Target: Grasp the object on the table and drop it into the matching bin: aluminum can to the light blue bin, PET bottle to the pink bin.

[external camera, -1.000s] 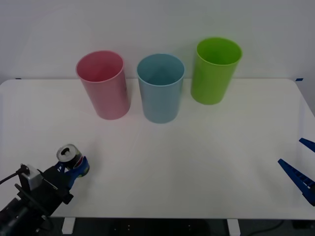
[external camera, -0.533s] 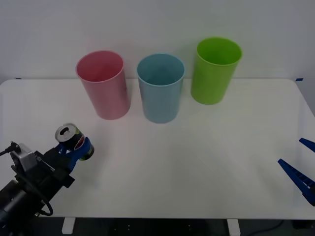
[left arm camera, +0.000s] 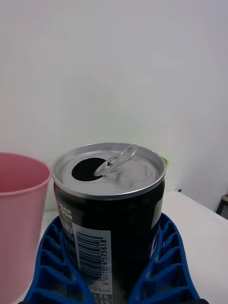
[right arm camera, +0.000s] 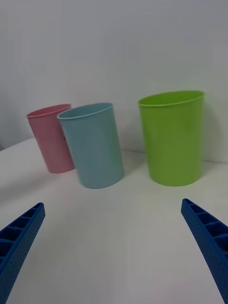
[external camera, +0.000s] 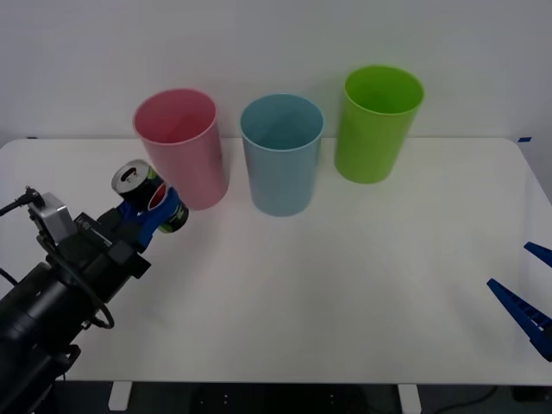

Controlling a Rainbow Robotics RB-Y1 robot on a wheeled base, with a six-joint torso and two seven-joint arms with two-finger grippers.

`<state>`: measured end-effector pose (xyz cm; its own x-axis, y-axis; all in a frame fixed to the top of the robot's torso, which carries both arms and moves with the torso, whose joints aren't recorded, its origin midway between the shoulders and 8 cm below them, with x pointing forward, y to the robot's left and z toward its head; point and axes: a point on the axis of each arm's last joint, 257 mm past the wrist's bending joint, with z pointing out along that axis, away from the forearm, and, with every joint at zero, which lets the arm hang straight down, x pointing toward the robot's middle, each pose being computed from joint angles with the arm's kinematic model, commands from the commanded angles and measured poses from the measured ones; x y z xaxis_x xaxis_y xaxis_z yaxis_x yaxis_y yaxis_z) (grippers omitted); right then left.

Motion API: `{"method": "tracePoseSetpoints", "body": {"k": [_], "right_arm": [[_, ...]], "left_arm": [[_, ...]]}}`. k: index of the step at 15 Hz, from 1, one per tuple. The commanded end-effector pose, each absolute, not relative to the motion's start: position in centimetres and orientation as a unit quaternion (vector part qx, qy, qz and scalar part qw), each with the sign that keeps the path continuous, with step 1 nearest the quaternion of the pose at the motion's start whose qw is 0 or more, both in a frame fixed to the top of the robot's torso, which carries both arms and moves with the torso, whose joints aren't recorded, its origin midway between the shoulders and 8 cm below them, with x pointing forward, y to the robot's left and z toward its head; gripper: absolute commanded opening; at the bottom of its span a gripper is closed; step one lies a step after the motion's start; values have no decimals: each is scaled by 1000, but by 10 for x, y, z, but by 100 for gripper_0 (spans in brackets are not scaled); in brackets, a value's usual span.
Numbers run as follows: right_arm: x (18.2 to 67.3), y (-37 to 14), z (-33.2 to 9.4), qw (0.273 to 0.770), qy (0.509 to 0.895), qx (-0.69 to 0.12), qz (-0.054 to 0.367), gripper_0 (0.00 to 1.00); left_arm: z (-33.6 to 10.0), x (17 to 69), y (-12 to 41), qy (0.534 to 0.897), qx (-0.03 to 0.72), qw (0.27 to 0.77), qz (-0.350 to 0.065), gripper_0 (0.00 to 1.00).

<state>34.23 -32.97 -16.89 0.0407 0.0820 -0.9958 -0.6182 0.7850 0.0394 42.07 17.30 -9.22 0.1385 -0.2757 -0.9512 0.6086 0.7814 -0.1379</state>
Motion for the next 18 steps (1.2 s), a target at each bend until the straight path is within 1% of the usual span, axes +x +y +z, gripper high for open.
{"method": "tracePoseSetpoints", "body": {"k": [1, 4, 6, 14, 18], "right_arm": [[342, -330, -169, 691, 645, -208, 253, 100], [342, -330, -169, 691, 645, -208, 253, 100], [342, -330, -169, 691, 645, -208, 253, 100], [342, -330, -169, 691, 645, -208, 253, 100], [342, -330, -169, 691, 645, -208, 253, 100]], "left_arm": [[-63, 443, 143, 563, 147, 754, -303, 0], [-30, 461, 113, 537, 154, 763, -325, 0], [-18, 478, 105, 530, 159, 764, -332, 0], [-8, 547, 96, 541, 160, 760, -323, 0], [-4, 577, 69, 550, 184, 749, -320, 0]]}}
